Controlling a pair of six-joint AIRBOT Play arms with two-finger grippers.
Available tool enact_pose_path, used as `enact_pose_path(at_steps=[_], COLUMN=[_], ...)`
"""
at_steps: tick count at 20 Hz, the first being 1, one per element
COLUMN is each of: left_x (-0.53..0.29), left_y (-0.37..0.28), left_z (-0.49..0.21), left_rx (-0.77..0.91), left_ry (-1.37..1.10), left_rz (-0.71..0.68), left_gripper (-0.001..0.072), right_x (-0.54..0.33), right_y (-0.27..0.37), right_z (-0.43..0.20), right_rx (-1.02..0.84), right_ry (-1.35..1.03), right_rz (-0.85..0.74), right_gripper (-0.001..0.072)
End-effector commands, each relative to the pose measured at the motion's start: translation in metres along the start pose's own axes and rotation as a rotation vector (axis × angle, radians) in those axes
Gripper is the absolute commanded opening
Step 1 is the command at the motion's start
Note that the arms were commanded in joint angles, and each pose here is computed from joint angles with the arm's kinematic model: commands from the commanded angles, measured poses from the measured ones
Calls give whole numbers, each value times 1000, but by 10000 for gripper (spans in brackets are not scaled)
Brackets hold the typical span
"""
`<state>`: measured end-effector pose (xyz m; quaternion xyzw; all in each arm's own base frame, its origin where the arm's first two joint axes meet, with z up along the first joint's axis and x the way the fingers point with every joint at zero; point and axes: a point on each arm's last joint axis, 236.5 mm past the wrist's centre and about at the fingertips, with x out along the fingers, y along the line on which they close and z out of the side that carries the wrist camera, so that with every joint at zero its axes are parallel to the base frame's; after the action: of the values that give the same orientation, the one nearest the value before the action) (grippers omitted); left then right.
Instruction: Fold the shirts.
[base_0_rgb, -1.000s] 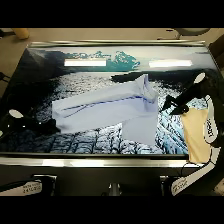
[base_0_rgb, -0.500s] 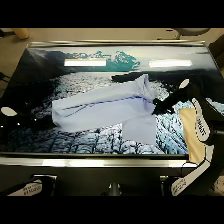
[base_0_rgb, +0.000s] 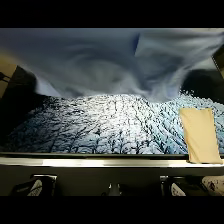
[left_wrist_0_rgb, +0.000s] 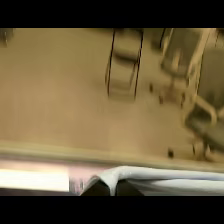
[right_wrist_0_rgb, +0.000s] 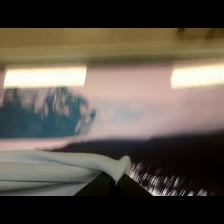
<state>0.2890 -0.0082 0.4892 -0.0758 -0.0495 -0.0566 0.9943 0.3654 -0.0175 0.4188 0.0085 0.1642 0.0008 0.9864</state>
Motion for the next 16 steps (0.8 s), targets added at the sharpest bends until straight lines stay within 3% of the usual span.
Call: enact_pose_path(at_steps=[1, 4, 8, 11, 16], left_x=[-112, -108, -79, -24, 51], left_y=[-59, -53, -29, 6, 80], left_z=[102, 73, 48, -43, -272], left_rx=[91, 119, 126, 77, -101], left_ry=[-333, -208, -93, 273, 888], left_rz=[-36, -5, 42, 58, 65], left_gripper=[22, 22, 22, 23, 23], right_x=[-195, -224, -174, -88, 89], right_y=[1, 5, 0, -9, -7], right_z=[78, 78, 49, -17, -192], right_rx=[-27, -23, -8, 14, 88], right_ry=[-482, -529, -334, 43, 765], right_rz=[-99, -97, -93, -86, 18], right_gripper=[18, 18, 18, 19, 17])
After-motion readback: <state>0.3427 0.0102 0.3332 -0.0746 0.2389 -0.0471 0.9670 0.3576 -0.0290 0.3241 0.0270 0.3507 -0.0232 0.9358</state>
